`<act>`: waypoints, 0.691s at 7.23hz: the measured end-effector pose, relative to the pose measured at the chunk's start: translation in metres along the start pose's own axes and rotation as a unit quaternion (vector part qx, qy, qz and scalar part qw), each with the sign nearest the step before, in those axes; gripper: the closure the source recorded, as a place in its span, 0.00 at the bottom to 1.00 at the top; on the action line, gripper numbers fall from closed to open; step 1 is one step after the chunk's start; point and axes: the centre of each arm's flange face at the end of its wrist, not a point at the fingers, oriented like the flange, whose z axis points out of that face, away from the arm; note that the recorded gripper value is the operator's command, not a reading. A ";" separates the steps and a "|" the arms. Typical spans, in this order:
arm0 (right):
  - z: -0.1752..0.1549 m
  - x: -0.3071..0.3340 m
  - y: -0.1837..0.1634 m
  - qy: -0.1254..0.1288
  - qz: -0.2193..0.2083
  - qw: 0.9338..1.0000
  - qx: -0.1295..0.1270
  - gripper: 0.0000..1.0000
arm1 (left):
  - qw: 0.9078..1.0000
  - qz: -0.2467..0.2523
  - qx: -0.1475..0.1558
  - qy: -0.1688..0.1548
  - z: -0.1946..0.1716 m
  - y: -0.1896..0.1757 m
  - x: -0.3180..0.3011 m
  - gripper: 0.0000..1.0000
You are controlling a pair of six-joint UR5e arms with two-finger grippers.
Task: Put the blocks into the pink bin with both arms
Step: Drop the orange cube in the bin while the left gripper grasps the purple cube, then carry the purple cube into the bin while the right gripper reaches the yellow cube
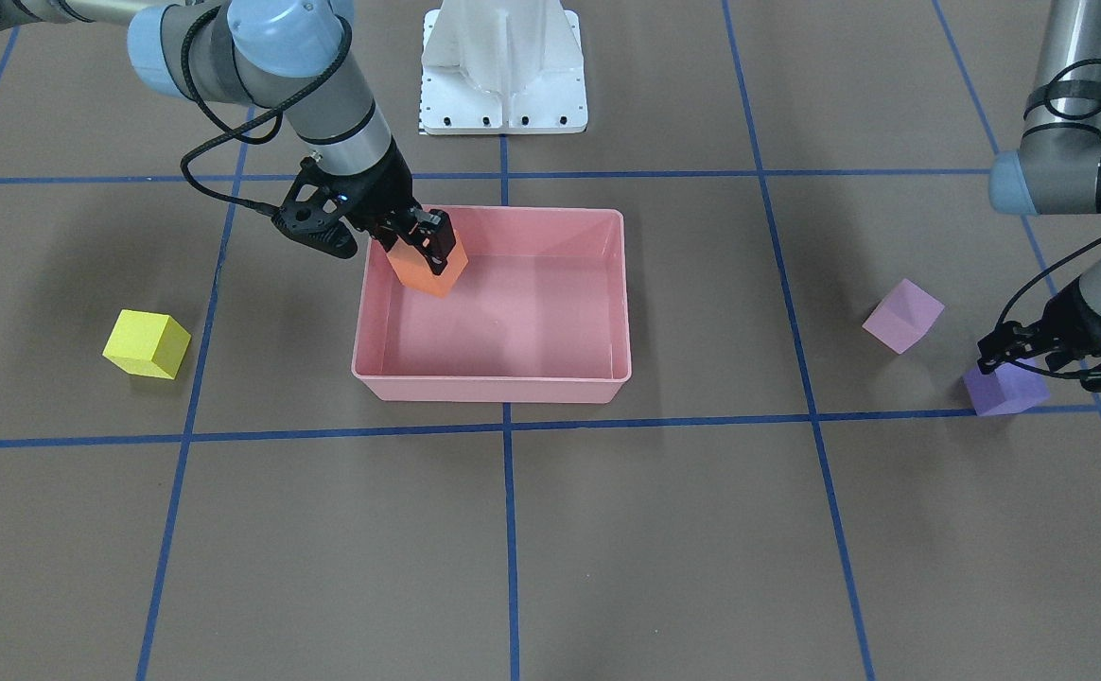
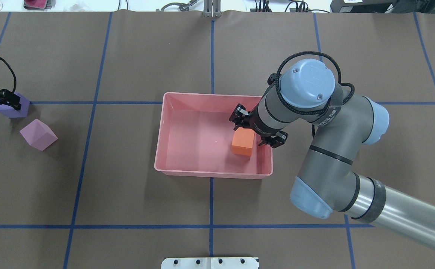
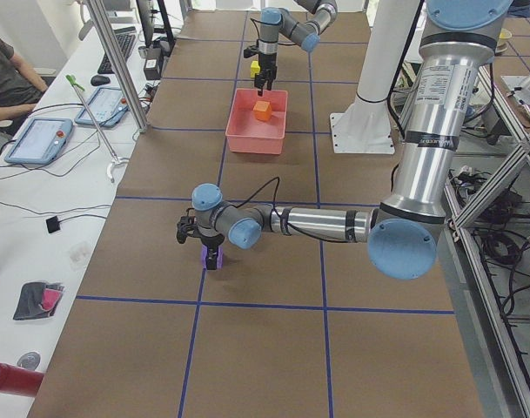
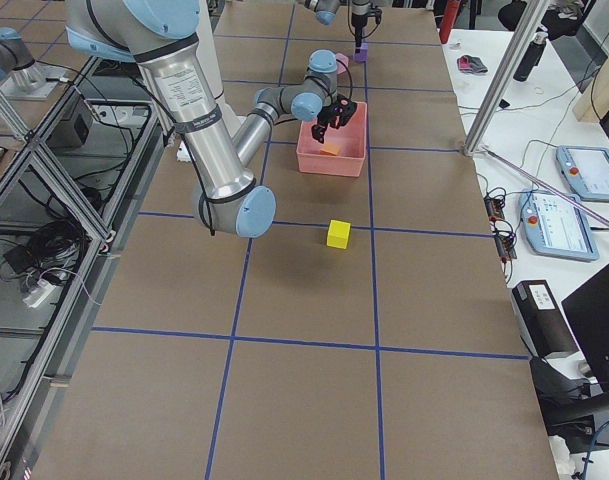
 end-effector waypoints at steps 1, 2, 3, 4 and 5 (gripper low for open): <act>-0.001 0.000 0.000 -0.001 -0.001 1.000 0.000 0.01 | 1.000 -0.005 -0.001 0.000 0.002 -0.004 0.004 0.29; -0.008 0.001 -0.007 -0.004 0.001 1.000 0.002 0.01 | 1.000 -0.007 -0.003 0.000 0.006 -0.006 0.008 0.55; -0.022 0.007 -0.029 -0.008 0.012 1.000 0.006 0.02 | 1.000 -0.008 -0.006 0.000 0.010 -0.006 0.010 0.83; -0.040 0.023 -0.066 -0.007 0.024 1.000 0.007 0.02 | 1.000 -0.008 -0.007 0.000 0.012 -0.006 0.010 0.95; -0.058 0.048 -0.109 -0.002 0.020 1.000 0.005 0.02 | 1.000 -0.006 -0.008 0.006 0.009 -0.007 0.015 0.95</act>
